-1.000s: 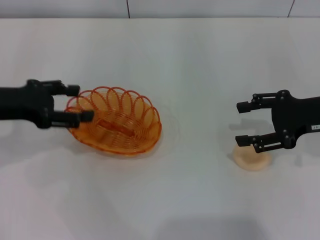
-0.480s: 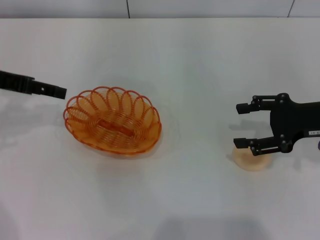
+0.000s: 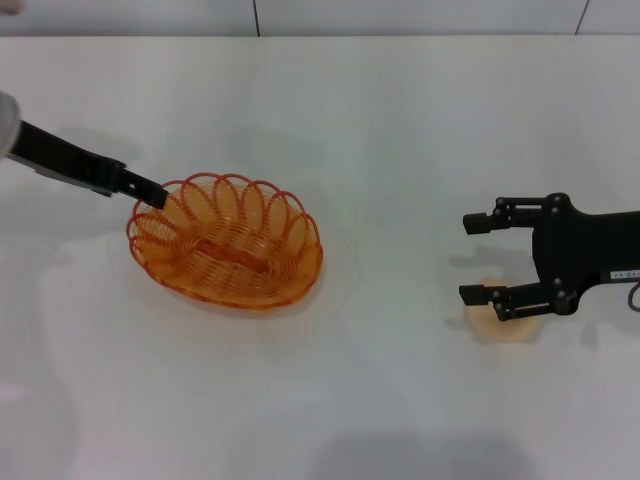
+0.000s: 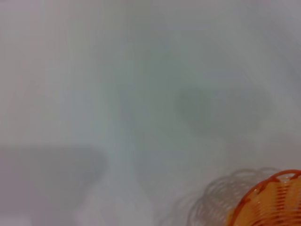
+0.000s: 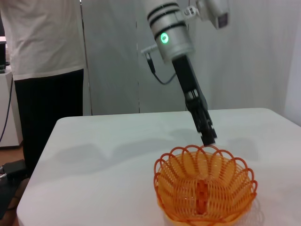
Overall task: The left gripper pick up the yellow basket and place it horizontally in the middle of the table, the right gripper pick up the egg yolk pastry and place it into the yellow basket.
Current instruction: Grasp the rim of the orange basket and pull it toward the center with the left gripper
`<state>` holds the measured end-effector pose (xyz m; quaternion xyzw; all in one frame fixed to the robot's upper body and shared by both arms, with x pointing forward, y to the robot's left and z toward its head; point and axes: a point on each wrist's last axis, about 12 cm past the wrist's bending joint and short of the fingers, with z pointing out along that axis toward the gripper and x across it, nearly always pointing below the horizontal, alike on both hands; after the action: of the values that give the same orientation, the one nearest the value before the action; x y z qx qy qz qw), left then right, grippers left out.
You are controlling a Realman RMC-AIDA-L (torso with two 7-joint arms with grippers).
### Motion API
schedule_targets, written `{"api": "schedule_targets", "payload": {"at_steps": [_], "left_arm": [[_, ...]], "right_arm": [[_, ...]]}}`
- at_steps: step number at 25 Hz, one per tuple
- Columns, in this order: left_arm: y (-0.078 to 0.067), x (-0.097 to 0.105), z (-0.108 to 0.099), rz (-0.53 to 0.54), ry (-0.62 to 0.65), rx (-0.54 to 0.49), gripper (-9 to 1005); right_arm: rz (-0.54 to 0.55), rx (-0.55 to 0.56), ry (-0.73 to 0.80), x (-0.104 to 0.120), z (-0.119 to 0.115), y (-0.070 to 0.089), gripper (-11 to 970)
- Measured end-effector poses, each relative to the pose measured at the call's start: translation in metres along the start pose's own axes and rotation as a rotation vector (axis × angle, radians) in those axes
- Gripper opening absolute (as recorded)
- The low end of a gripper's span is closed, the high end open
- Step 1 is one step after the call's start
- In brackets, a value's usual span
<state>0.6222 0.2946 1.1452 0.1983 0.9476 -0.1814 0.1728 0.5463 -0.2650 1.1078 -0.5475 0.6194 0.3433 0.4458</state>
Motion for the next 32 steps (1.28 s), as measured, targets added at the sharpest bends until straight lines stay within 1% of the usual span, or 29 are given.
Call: {"api": "schedule_targets", "payload": {"at_steps": [4,8,9,14,20,26,31,32], "left_arm": [[-0.009,-0.002,0.017,0.025,0.011,-0.003,842],[-0.016,-0.002,0.025,0.038,0.004,0.007,842],[-0.016,-0.003,0.025,0.038,0.002,0.006,842],[-0.013,0.0,0.025,0.03,0.002,0.004,785],[-0.014,0.003,0.026,0.03,0.016,0.007,716],[-0.013,0.003,0.025,0.032,0.016,0.006,490],[-0.013,0.003,0.025,0.037,0.013,0.007,252],[-0.013,0.003,0.026,0.039,0.013,0.009,217]], "right_arm": [[0.002,-0.005,-0.009,0.002,0.001,0.002,782],[0.005,-0.005,-0.015,0.002,0.002,0.002,783],[0.005,-0.005,-0.016,0.002,0.002,0.002,783],[0.005,-0.004,-0.017,0.002,0.001,0.002,783],[0.004,0.003,-0.023,0.001,0.001,0.002,782],[0.003,0.007,-0.028,0.0,0.0,0.001,782],[0.003,0.008,-0.031,0.0,0.0,0.001,783],[0.003,0.008,-0.031,0.0,0.0,0.001,783]]}}
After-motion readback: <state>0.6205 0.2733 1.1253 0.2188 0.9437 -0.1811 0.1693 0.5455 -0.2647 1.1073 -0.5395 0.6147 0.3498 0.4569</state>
